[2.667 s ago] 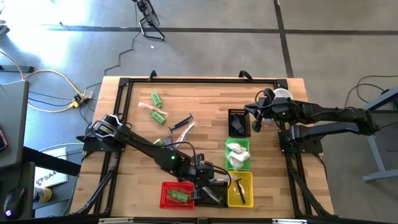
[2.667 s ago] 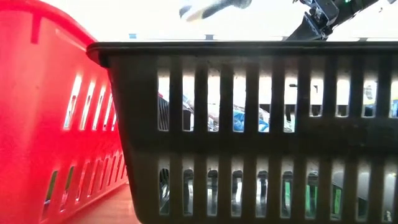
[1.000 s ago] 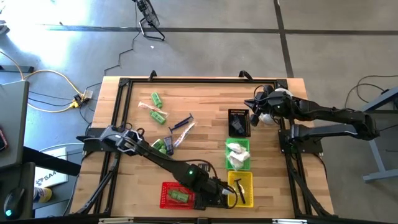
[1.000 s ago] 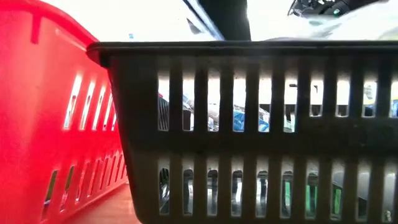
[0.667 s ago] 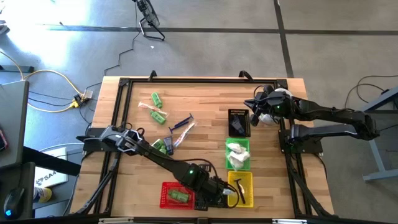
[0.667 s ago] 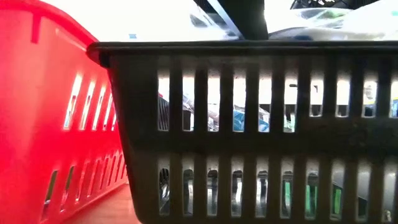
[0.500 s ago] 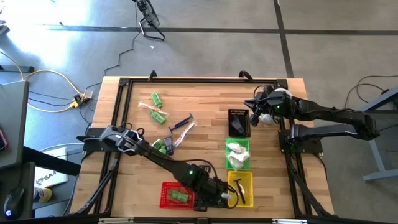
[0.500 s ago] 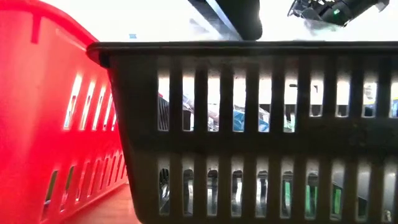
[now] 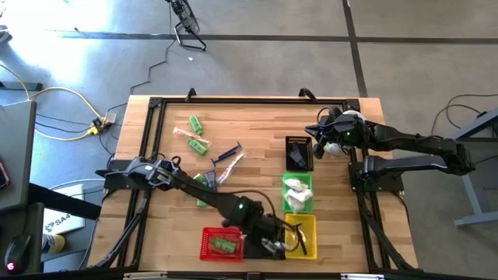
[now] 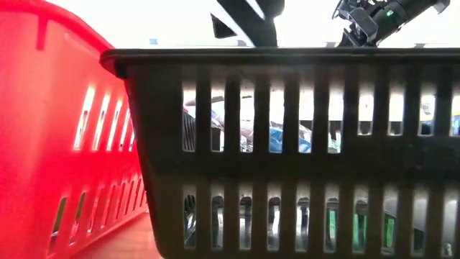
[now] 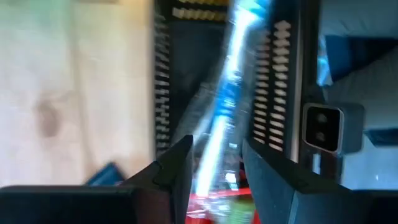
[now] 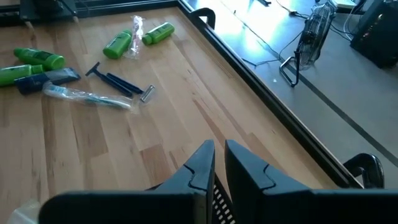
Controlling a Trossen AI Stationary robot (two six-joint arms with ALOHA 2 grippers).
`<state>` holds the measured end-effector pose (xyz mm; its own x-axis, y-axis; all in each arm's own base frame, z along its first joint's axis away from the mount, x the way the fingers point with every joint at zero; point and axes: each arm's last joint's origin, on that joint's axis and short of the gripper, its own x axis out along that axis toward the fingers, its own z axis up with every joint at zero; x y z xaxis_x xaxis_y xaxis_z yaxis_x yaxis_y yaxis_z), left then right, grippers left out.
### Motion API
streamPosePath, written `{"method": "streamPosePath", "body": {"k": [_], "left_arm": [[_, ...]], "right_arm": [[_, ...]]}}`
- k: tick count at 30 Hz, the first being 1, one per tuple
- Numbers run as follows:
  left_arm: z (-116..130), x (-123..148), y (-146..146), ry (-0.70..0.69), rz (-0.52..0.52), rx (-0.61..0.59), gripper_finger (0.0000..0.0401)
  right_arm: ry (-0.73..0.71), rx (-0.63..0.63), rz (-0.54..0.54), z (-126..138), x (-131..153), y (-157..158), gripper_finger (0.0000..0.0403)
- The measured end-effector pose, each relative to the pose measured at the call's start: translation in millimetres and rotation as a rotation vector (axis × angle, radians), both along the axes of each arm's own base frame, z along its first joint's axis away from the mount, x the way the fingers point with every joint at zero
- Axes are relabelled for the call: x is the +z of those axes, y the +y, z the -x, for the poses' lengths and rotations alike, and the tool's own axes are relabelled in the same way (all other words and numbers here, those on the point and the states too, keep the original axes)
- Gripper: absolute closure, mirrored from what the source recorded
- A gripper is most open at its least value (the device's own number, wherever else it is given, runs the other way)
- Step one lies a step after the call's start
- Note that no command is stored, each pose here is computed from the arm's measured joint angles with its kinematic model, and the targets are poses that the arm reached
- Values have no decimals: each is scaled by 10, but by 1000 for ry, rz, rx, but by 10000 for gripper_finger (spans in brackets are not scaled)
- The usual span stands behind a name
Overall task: Pick & Place Travel size toiletries
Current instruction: Put the dark blue toothbrush into the bottom black bin
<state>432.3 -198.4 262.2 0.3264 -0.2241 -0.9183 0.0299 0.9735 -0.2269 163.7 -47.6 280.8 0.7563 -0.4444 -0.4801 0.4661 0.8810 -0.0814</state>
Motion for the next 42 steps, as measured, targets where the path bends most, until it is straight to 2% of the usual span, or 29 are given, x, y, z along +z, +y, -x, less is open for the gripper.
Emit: {"method": "streamPosePath", "body": {"k": [4,11,14,16,18,23,26,29,32,38,42], "left_arm": [[-57,109,136,-21,7,27,281],[-119,157,269,-43,7,42,364],[-151,154,299,-70,-16,117,394],[-207,160,307,-147,-60,204,396],[-253,176,288,-228,-100,231,393],[-358,278,225,-430,-186,199,392],[-397,327,189,-505,-198,154,392],[-437,251,175,-532,-213,120,392],[-427,114,182,-489,-235,99,399],[-353,184,253,-497,-242,103,400],[-313,120,274,-508,-267,119,401]], "right_arm": [[0,29,-8,-3,-1,7,373],[-11,119,-44,-5,4,36,373],[-21,137,-51,5,14,45,373],[-24,148,-57,6,16,48,373],[-26,150,-57,10,19,50,373],[-27,147,-58,11,20,49,373],[-23,146,-59,13,16,50,373],[-21,146,-60,14,14,50,373],[-19,140,-56,15,14,48,373],[-17,139,-55,16,12,48,373],[-9,139,-58,20,6,49,373]]}}
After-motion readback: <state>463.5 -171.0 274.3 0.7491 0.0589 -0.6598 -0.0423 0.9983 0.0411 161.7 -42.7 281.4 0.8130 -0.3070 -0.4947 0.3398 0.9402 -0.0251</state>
